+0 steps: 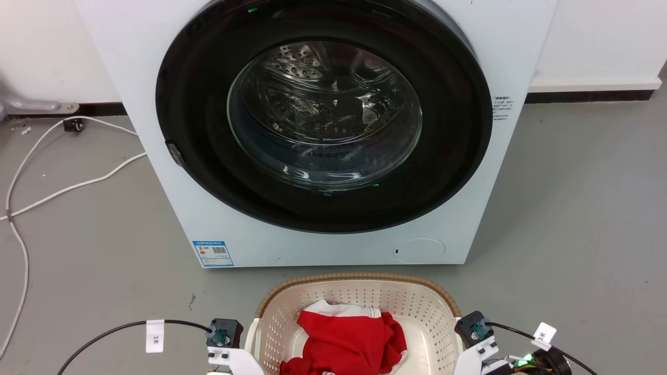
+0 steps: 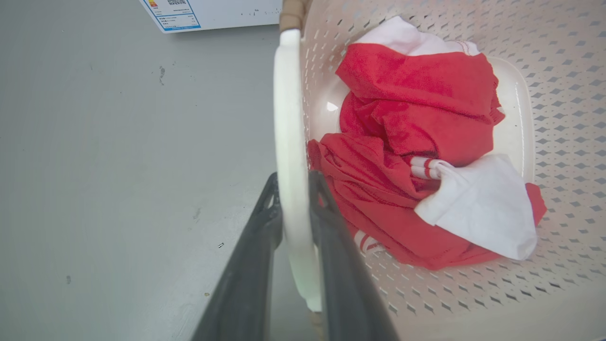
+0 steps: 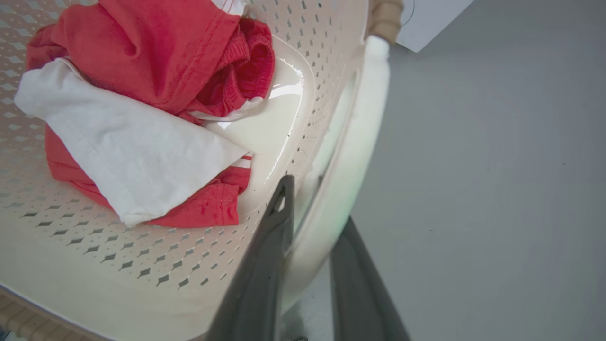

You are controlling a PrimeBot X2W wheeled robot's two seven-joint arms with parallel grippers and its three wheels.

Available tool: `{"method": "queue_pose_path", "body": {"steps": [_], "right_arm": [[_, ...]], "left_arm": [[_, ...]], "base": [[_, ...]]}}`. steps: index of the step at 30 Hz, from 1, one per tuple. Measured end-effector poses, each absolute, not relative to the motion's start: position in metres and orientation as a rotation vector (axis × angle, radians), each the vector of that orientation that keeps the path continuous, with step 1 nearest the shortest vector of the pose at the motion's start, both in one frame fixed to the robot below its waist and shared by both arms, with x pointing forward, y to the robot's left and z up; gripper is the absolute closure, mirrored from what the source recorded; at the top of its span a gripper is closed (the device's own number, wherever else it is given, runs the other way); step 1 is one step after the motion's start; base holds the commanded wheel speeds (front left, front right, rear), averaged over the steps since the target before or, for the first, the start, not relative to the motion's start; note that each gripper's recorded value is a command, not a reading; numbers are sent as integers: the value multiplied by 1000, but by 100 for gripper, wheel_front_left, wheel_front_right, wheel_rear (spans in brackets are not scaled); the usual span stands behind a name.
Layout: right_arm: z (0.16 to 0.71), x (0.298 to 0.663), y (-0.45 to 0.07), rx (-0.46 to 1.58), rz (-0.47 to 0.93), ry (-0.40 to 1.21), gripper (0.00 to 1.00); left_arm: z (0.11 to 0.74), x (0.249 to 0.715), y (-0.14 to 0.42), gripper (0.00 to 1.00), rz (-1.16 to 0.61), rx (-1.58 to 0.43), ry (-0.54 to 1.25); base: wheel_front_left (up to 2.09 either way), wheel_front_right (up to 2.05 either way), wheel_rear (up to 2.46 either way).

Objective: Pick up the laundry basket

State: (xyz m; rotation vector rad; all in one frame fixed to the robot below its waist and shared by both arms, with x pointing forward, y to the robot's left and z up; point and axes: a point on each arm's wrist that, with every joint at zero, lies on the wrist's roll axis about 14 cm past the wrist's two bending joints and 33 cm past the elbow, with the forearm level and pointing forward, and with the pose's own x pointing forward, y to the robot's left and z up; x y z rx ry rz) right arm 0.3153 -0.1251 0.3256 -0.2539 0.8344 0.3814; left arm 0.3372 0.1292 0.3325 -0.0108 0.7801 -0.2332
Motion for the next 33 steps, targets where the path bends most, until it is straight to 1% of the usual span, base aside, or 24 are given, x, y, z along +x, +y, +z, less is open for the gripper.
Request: {"method": "queue_pose_path", "body": {"steps": [33], "right_arm": [[321,314,-126,-231,371,875,100]], "left_arm": [[331,339,133,100,-235,-12,799]], "base": [[0,0,0]]}}
